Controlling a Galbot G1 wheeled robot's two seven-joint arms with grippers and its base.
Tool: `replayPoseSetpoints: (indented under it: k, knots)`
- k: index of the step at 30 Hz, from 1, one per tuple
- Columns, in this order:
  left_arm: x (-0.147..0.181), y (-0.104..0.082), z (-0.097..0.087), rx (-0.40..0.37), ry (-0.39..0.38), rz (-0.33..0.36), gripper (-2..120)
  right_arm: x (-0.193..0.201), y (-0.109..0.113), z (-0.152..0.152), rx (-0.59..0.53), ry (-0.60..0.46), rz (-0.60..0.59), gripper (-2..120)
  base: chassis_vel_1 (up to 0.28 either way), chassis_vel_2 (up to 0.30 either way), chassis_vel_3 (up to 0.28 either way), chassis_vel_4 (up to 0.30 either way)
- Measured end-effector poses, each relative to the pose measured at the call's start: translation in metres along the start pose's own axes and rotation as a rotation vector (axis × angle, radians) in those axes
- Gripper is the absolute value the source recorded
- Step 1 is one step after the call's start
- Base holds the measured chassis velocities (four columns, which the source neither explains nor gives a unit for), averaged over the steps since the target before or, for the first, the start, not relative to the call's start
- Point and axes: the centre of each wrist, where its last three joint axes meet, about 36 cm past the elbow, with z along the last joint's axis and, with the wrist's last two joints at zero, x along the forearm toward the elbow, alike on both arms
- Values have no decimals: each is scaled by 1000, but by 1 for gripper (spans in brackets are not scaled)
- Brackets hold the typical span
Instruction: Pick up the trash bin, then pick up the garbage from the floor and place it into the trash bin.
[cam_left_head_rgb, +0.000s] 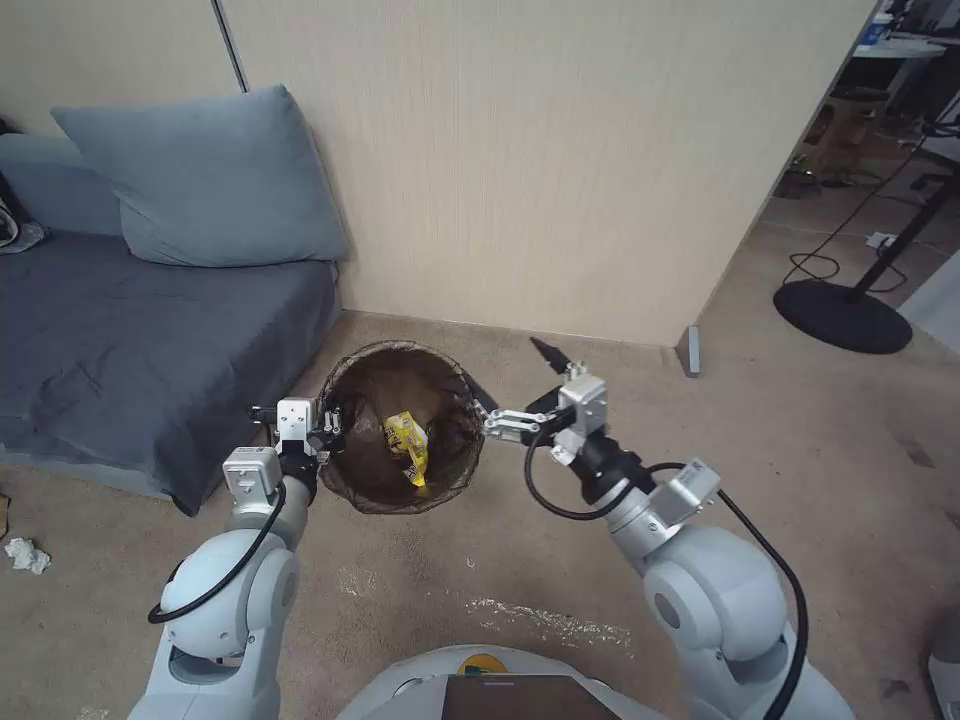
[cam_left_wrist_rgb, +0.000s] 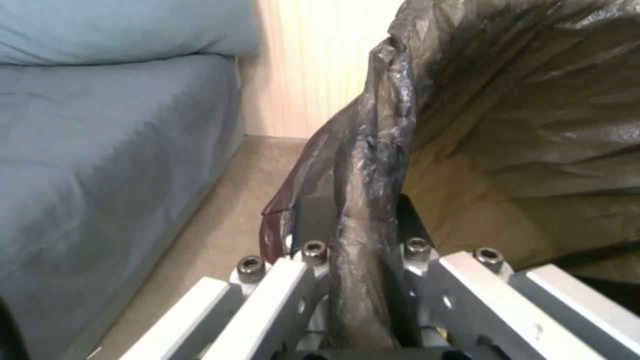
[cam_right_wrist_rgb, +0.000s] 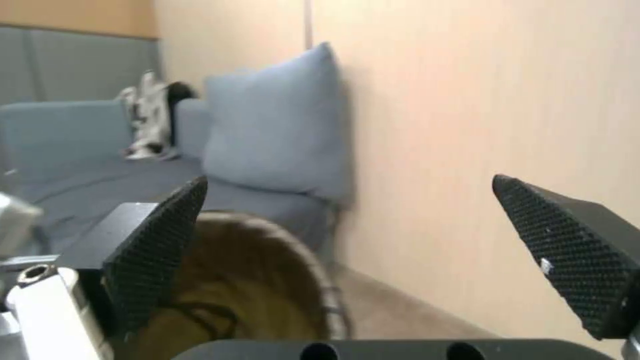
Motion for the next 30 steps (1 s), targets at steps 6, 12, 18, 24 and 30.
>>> replayPoseSetpoints:
  k: [6,12,18,24,30]
  knots:
    - [4,2,-3,6,-7,0,3,11,-11,19,48,-38,172,100,0,0,0,0]
    - [6,3,-4,15,-12,7,3,24,-33,41,127,-60,369,100,0,0,0,0]
    - [7,4,-3,14,-19,6,3,47,-40,58,168,-57,457,100,0,0,0,0]
    - [7,7,4,-50,-62,6,3,66,-33,79,225,-54,552,100,0,0,0,0]
    - [8,6,7,-85,-80,6,3,90,-18,94,204,-26,579,100,0,0,0,0]
